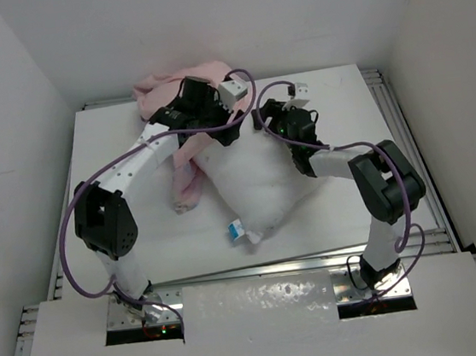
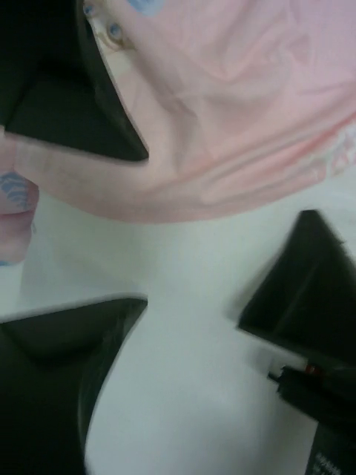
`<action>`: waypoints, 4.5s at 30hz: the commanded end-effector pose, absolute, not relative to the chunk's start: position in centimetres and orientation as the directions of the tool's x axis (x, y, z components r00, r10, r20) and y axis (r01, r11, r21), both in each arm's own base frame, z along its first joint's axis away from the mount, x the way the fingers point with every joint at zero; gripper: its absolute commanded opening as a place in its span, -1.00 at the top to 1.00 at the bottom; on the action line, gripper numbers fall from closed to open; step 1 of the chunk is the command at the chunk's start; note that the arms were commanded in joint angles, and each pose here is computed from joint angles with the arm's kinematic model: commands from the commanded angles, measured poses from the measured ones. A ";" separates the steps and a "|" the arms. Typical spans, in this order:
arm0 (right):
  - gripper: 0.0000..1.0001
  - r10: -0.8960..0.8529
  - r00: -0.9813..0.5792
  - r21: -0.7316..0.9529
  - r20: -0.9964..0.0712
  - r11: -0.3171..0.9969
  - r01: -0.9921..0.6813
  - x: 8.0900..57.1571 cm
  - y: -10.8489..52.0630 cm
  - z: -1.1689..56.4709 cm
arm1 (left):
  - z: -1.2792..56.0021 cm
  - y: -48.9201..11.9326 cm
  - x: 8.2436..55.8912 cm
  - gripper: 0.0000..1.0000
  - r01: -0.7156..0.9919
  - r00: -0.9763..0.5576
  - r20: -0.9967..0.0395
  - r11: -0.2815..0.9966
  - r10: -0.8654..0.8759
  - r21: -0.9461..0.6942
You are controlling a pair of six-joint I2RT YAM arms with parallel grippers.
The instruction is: Put the pillow into the pillowcase
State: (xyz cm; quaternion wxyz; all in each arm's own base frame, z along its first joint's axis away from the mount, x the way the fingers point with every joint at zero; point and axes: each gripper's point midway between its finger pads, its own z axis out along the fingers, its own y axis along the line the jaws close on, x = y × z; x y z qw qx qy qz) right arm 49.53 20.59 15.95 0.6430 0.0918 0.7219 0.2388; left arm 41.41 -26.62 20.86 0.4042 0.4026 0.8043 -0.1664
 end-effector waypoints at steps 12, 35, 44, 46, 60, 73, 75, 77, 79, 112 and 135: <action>-0.98 -0.048 -0.149 0.046 -0.988 0.819 -0.571 42.6 22.7 26.1 | 30.3 -19.8 37.6 -0.99 0.658 -0.324 -0.850 0.745 0.415 0.113; -0.98 -0.626 -0.124 -0.446 -0.770 0.666 -0.598 32.7 29.9 11.5 | 10.5 -9.9 35.8 -0.78 0.486 -0.571 -0.750 0.874 0.333 0.018; -0.53 -0.690 -0.226 -0.429 -0.688 0.637 -0.640 34.4 31.9 6.3 | 5.4 -10.5 36.4 0.16 0.484 -0.649 -0.688 0.874 0.323 -0.046; 0.47 -0.639 -0.269 -0.373 -0.720 0.684 -0.627 35.0 31.8 6.2 | 4.9 -10.5 36.1 0.68 0.491 -0.657 -0.675 0.870 0.335 -0.047; 1.00 0.298 -0.085 0.236 -0.951 0.519 -0.822 39.9 38.4 30.0 | 12.4 -17.1 30.0 1.00 0.758 -0.586 -0.731 0.557 0.350 -0.340; 1.00 0.439 0.003 0.320 -0.899 0.661 -0.679 41.6 39.6 28.3 | 24.7 -22.3 26.4 1.00 0.961 -0.274 -0.915 0.047 0.295 -0.273; 1.00 0.459 -0.029 0.366 -0.888 0.666 -0.650 42.1 39.6 27.4 | 26.9 -23.2 24.5 1.00 0.970 -0.209 -0.939 -0.067 0.273 -0.236; 1.00 0.470 -0.046 0.394 -0.881 0.676 -0.623 42.8 39.6 26.7 | 28.0 -23.7 23.0 1.00 0.979 -0.077 -0.963 -0.162 0.259 -0.122; 1.00 0.468 -0.068 0.411 -0.881 0.686 -0.600 43.4 39.9 25.9 | 28.8 -24.2 21.4 1.00 0.965 -0.109 -0.964 -0.205 0.243 -0.161; -0.98 -0.512 0.321 -0.567 -0.797 0.448 -0.691 28.5 40.5 18.9 | 35.3 -3.2 35.2 -0.99 0.274 -0.390 -0.885 0.949 0.255 0.153; -0.98 -0.842 0.024 -0.762 -0.539 0.476 -0.439 33.9 46.8 6.2 | 36.9 1.3 32.2 -1.00 0.121 -0.378 -0.899 0.974 0.223 0.191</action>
